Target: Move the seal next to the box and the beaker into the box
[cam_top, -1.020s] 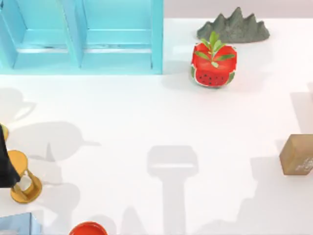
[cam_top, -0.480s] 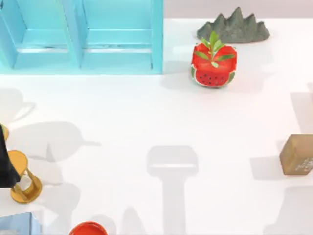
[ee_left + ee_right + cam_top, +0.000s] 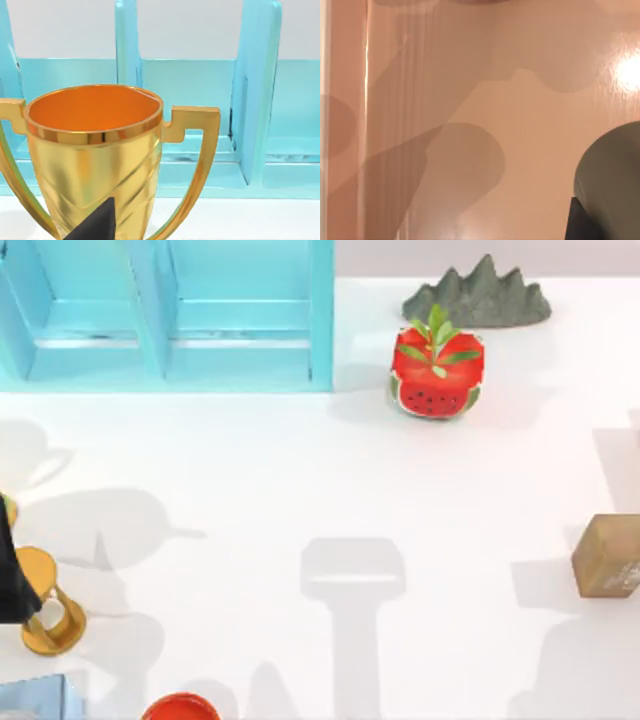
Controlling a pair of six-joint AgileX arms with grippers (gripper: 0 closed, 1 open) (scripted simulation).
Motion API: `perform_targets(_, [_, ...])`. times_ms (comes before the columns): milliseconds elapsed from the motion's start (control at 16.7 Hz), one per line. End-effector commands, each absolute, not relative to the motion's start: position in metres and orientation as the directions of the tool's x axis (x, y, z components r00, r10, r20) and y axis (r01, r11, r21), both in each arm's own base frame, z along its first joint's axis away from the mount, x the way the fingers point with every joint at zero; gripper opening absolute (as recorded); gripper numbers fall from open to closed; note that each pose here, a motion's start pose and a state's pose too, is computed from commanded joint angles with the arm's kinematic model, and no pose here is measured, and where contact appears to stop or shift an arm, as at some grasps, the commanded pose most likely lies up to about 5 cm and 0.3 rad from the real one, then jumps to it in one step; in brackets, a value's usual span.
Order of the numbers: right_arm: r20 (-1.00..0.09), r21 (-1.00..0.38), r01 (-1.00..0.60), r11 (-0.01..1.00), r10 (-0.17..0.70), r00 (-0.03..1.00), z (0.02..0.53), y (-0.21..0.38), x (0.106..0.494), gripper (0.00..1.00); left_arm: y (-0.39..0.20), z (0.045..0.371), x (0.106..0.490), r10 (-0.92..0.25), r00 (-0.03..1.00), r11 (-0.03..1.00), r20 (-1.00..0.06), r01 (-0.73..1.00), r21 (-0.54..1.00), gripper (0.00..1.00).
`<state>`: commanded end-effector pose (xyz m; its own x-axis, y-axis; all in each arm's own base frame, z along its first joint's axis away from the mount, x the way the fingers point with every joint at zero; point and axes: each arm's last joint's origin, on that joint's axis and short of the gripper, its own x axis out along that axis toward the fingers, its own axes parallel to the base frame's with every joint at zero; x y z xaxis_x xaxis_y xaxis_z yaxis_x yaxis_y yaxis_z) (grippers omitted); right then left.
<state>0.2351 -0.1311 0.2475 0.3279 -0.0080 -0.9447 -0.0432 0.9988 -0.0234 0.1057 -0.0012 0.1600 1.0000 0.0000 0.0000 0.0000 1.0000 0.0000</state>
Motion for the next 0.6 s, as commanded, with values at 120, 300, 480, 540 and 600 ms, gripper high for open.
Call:
perform_targets(120, [-0.925, -0.042, -0.045, 0.998, -0.022, 0.38, 0.249, -0.135, 0.24, 0.0, -0.001, 0.16, 0.106, 0.0, 1.0, 1.0, 0.0, 0.0, 0.0, 1.0])
perform_targets(300, [-0.914, -0.058, -0.037, 0.998, -0.039, 0.403, 0.247, -0.142, 0.241, 0.0, -0.001, 0.16, 0.106, 0.0, 1.0, 1.0, 0.0, 0.0, 0.0, 1.0])
perform_targets(480, [-0.927, -0.054, -0.023, 0.998, -0.042, 0.373, 0.236, -0.147, 0.237, 0.0, -0.001, 0.16, 0.106, 0.0, 1.0, 1.0, 0.0, 0.0, 0.0, 1.0])
perform_targets(540, [-0.936, -0.046, -0.019, 0.999, -0.036, 0.349, 0.229, -0.147, 0.235, 0.0, -0.001, 0.16, 0.106, 0.0, 1.0, 1.0, 0.0, 0.0, 0.0, 1.0])
perform_targets(600, [-0.947, -0.035, -0.015, 0.999, -0.028, 0.319, 0.221, -0.145, 0.233, 0.0, -0.001, 0.16, 0.106, 0.0, 1.0, 1.0, 0.0, 0.0, 0.0, 1.0])
